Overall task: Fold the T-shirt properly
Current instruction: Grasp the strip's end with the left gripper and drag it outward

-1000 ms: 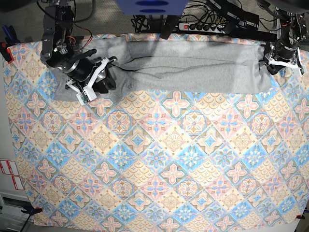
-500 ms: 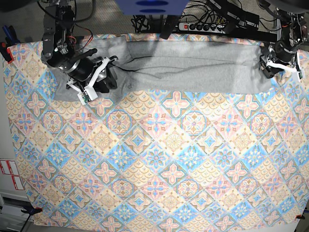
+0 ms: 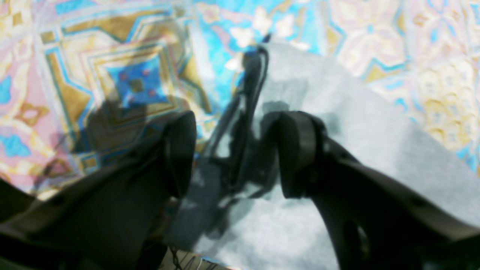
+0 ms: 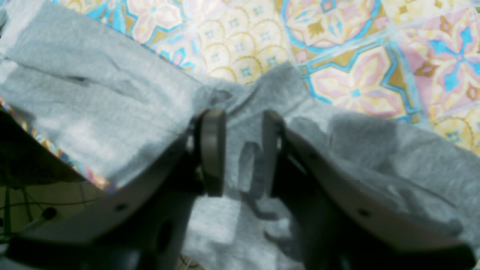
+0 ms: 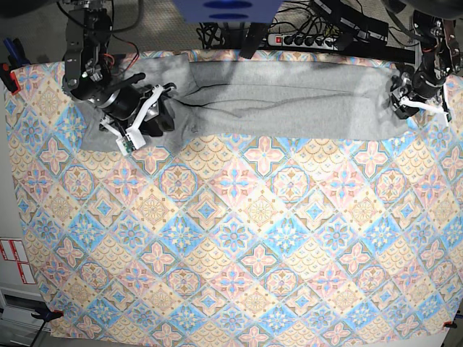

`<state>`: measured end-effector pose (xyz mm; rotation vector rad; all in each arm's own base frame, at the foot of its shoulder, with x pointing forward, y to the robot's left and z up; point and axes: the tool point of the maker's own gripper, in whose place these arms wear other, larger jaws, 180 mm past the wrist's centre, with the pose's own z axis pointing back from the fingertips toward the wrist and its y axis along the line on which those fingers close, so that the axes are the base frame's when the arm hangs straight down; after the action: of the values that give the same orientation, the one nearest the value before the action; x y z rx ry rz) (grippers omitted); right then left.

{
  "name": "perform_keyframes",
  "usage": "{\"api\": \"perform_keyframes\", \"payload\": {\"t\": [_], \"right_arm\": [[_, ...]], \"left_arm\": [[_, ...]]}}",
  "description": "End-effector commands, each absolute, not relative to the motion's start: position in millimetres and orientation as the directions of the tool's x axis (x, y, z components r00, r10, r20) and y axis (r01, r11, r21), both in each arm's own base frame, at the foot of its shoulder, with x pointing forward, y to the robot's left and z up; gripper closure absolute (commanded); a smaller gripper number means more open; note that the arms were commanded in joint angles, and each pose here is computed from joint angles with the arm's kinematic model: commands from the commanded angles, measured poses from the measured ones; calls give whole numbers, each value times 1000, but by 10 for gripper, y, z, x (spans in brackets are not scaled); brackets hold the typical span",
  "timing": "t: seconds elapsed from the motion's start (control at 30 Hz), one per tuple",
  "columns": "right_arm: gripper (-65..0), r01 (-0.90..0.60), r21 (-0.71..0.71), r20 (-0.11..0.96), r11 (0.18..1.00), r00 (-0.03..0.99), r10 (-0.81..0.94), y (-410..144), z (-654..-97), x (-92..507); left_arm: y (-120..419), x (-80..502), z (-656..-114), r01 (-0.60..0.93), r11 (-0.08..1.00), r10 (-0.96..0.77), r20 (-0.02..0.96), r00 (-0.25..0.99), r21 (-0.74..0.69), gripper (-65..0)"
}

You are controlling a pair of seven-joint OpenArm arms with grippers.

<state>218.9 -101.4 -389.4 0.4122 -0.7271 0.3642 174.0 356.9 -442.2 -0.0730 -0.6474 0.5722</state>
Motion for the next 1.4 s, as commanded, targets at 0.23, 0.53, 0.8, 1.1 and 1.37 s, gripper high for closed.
{"api": "perform_keyframes", "payload": {"t": [0.23, 0.53, 0.8, 1.1, 1.37], "right_arm": [[-165, -464, 233, 729, 855, 665, 162, -995, -3795, 2247], [-165, -464, 233, 728, 855, 666, 163, -994, -3796, 2241], [-165, -464, 233, 728, 855, 666, 163, -995, -3795, 2245], [-165, -464, 233, 728, 855, 666, 163, -995, -3795, 2245], [-165, -464, 233, 728, 855, 666, 163, -995, -3795, 2245]], "left_arm": [[3327, 1918, -4468, -385, 898, 436, 561, 703, -215, -363], [3295, 1850, -4534, -390, 898, 434, 550, 713, -203, -362], [3641, 1811, -4368, -438, 883, 445, 589, 674, -165, -362], [3554, 1828, -4426, -423, 890, 437, 578, 690, -168, -363], [3574, 1739, -4667, -459, 873, 471, 523, 710, -164, -363]]}}
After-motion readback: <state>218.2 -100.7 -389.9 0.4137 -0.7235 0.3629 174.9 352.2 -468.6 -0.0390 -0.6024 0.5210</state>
